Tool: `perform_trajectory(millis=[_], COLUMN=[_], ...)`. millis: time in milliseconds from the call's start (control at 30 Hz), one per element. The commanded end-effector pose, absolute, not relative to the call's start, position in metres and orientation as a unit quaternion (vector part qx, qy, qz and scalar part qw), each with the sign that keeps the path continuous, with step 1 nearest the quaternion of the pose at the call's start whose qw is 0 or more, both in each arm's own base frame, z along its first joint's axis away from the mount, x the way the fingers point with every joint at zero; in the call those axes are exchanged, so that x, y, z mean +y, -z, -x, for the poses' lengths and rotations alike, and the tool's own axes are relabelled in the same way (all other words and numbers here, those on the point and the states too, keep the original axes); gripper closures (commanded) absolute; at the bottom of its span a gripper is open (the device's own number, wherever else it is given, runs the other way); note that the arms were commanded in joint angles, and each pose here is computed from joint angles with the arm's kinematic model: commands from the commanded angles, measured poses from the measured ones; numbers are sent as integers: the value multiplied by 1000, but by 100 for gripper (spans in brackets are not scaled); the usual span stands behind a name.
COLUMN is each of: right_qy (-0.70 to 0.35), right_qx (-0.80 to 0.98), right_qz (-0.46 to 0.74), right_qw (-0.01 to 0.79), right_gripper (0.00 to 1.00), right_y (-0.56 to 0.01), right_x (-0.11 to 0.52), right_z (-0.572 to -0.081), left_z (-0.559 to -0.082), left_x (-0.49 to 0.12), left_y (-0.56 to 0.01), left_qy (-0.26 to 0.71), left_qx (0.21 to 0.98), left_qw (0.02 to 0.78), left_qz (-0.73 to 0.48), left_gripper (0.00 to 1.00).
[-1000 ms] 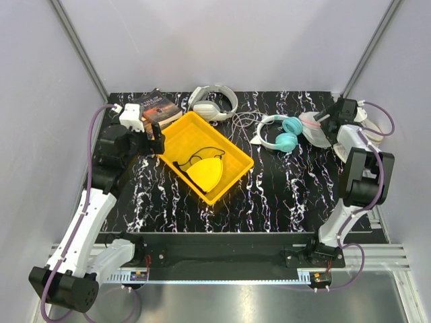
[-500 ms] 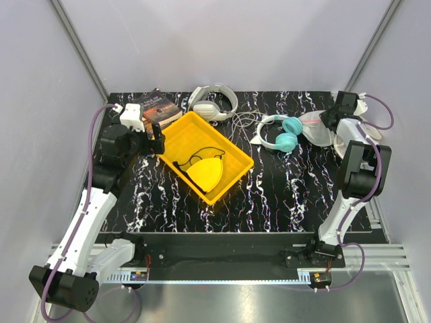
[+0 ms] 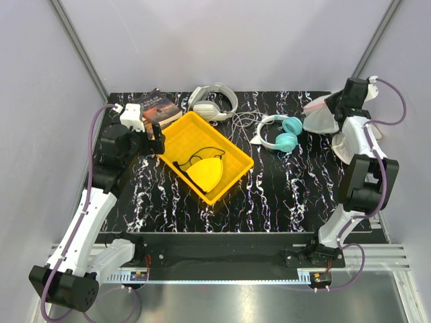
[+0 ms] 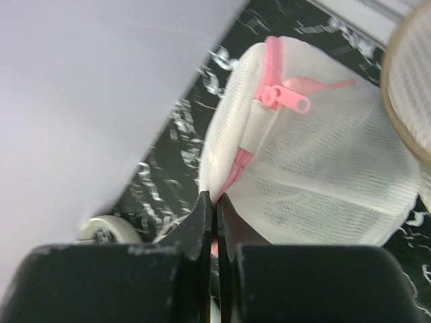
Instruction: Unzip the laundry bag and remove the bra
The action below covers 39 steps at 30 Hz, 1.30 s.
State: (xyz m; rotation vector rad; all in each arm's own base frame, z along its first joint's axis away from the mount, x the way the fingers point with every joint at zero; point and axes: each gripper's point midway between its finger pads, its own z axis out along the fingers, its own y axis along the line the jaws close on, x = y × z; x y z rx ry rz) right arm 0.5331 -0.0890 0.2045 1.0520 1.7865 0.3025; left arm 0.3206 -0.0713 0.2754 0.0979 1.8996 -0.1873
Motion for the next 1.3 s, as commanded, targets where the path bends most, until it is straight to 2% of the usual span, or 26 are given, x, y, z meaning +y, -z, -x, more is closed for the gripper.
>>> perform_trajectory(millis=[0, 267, 467, 767, 1100, 1267], right_qy=[-182, -248, -250, -286, -285, -303], right_qx=[683, 683, 710, 763, 811, 823], right_qz=[-373, -282, -209, -178, -256, -279], right_qw=[601, 627, 625, 551, 443, 391], right_gripper=[100, 100, 100, 100, 100, 100], right_y=[-323, -382, -373, -310, -201, -160], right_x=[-74, -21, 40, 100, 106, 120], right_z=[-532, -490, -438, -358, -295, -266], left_z=[-323, -321, -319, -317, -313, -297], left_x=[-68, -67, -72, -84, -117, -160], left_y=[-296, -300, -297, -293, -283, -267], left_qy=[74, 74, 82, 98, 102, 185], left_qx=[789, 786, 787, 789, 800, 816], left_qw=[609, 613, 610, 603, 587, 545], left_qz=[-36, -34, -44, -59, -76, -61], left_gripper=[1, 1, 1, 1, 1, 1])
